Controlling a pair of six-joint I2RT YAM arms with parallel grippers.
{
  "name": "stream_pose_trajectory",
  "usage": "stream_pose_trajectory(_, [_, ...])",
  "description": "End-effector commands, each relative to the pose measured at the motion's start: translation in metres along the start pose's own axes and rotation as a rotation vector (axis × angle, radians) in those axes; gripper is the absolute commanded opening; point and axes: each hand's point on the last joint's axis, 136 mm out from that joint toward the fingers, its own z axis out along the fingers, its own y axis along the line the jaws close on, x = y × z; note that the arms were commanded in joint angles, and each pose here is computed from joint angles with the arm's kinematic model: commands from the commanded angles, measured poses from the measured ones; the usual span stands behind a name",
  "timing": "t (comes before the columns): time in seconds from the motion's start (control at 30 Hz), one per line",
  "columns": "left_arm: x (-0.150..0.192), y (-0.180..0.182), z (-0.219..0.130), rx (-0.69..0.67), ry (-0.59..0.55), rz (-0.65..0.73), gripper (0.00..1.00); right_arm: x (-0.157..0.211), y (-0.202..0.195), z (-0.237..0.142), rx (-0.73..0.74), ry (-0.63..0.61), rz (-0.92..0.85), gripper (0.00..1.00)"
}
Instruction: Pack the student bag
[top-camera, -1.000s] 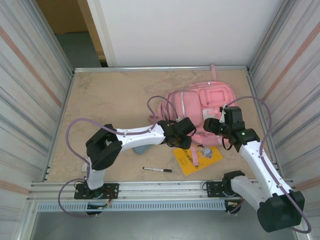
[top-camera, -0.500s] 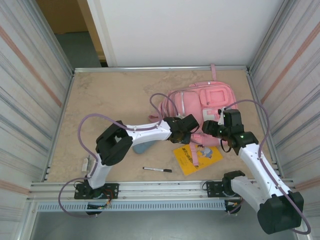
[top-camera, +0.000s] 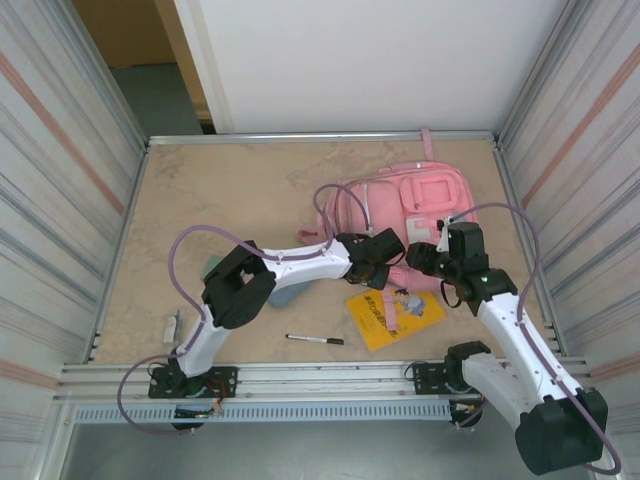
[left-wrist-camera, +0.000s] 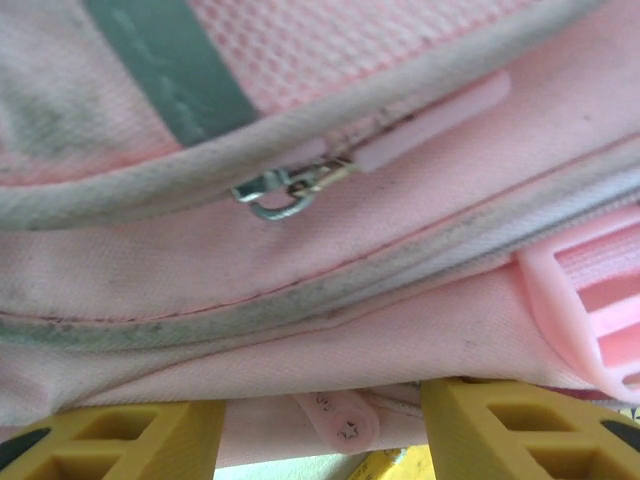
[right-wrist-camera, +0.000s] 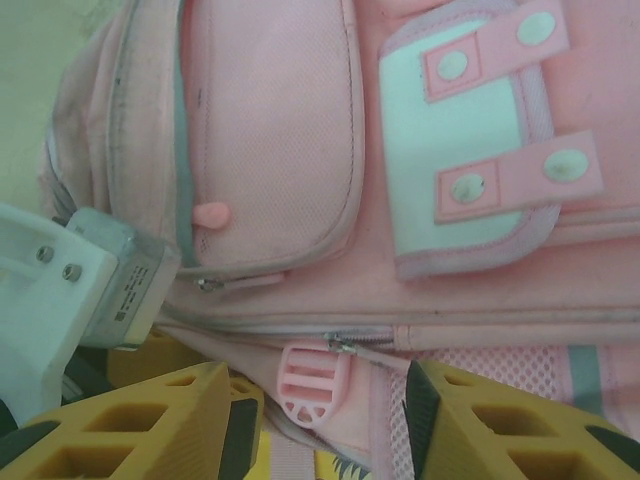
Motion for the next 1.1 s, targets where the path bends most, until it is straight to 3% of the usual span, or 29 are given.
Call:
stream_pose_trajectory(0.0, [-0.002,-0.004,0.003,-0.027,-0.018,0.142,0.55,-0.005,0.003,-0.004,-0.022,-0.036,0.025,0.48])
stream_pose_trajectory(0.2, [-0.001,0.011,0.001,-0.086,-0.031,0.197,0.48,-0.004,0.001,-0.005,-0.016,-0.045,0.026,0.46])
stream_pose_trajectory(0.5, [0.003,0.015,0.001,-0.086,0.022,0.22,0.23,-0.009,0.003,-0.006,-0.028,-0.068,0.041,0.45])
stream_pose_trajectory(0.73, [-0.002,0.022,-0.021,-0.11,-0.012,0.242,0.2,-0.01,0.007,-0.005,-0.041,-0.061,0.035,0.45])
stream_pose_trajectory(1.07, [-0.003,0.03,-0.025,-0.121,-0.018,0.256,0.18,-0.009,0.008,-0.007,-0.05,-0.058,0.011,0.46])
